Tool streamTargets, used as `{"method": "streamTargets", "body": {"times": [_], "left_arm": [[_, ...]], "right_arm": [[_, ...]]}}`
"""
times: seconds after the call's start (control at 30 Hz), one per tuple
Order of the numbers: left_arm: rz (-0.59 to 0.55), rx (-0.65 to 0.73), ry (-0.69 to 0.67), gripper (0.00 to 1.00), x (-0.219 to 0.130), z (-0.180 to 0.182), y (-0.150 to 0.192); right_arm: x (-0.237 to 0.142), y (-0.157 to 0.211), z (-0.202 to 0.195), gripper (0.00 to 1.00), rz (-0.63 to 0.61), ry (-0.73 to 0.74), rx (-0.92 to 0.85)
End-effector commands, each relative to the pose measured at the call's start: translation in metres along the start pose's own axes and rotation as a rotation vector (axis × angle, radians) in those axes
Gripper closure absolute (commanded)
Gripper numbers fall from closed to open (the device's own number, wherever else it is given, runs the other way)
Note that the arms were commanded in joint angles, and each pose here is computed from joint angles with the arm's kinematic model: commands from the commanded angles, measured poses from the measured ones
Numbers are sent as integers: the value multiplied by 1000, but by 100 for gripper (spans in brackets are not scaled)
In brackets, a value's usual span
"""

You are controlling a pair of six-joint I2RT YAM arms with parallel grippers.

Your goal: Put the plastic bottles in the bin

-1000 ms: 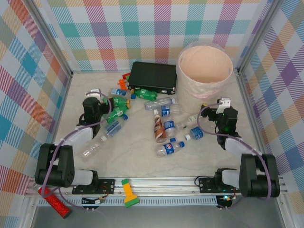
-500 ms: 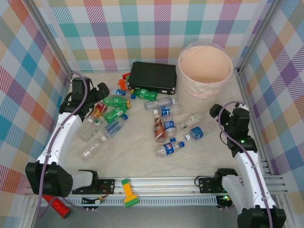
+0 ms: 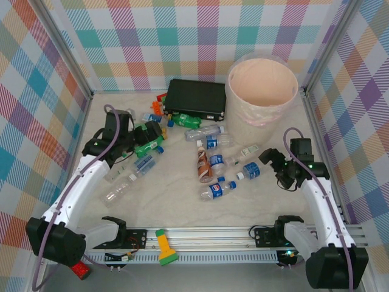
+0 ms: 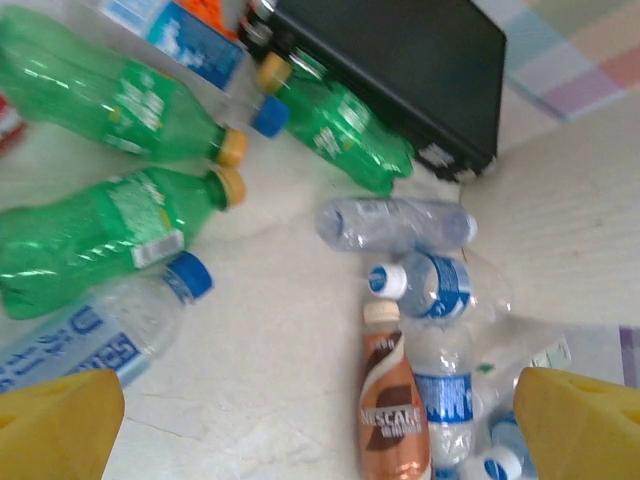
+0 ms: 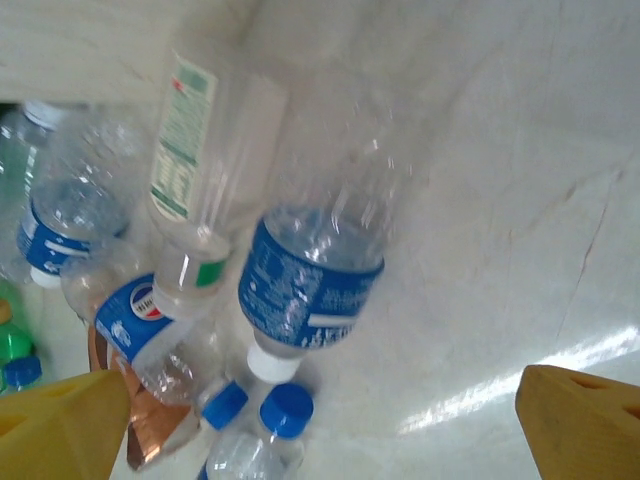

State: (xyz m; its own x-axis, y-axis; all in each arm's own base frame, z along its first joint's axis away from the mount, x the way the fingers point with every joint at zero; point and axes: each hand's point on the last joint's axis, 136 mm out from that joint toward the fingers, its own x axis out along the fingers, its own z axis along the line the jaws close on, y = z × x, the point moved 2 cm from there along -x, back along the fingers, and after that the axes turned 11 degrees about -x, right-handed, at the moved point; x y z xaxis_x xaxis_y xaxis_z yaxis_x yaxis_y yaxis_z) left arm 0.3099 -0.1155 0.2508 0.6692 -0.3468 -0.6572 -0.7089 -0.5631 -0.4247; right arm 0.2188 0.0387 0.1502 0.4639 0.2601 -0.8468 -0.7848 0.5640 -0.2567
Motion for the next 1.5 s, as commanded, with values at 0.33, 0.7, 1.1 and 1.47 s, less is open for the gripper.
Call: {"method": "streamTargets", "body": {"times": [0.33,0.7,1.1,1.47], "left_arm": [[100,195,31,1,1,-29,36],[64,181,25,1,-4,-32,34],[70,187,31,1,-2,-34,36],[57,215,25,1,-3,-38,30]], "right_arm": [[45,8,3,16,74,-106,288],[85,-2,-2,15,171,-22,319],[111,-13,-4,22,191,2,327],[57,-14,-3,43,108,52,267]]}}
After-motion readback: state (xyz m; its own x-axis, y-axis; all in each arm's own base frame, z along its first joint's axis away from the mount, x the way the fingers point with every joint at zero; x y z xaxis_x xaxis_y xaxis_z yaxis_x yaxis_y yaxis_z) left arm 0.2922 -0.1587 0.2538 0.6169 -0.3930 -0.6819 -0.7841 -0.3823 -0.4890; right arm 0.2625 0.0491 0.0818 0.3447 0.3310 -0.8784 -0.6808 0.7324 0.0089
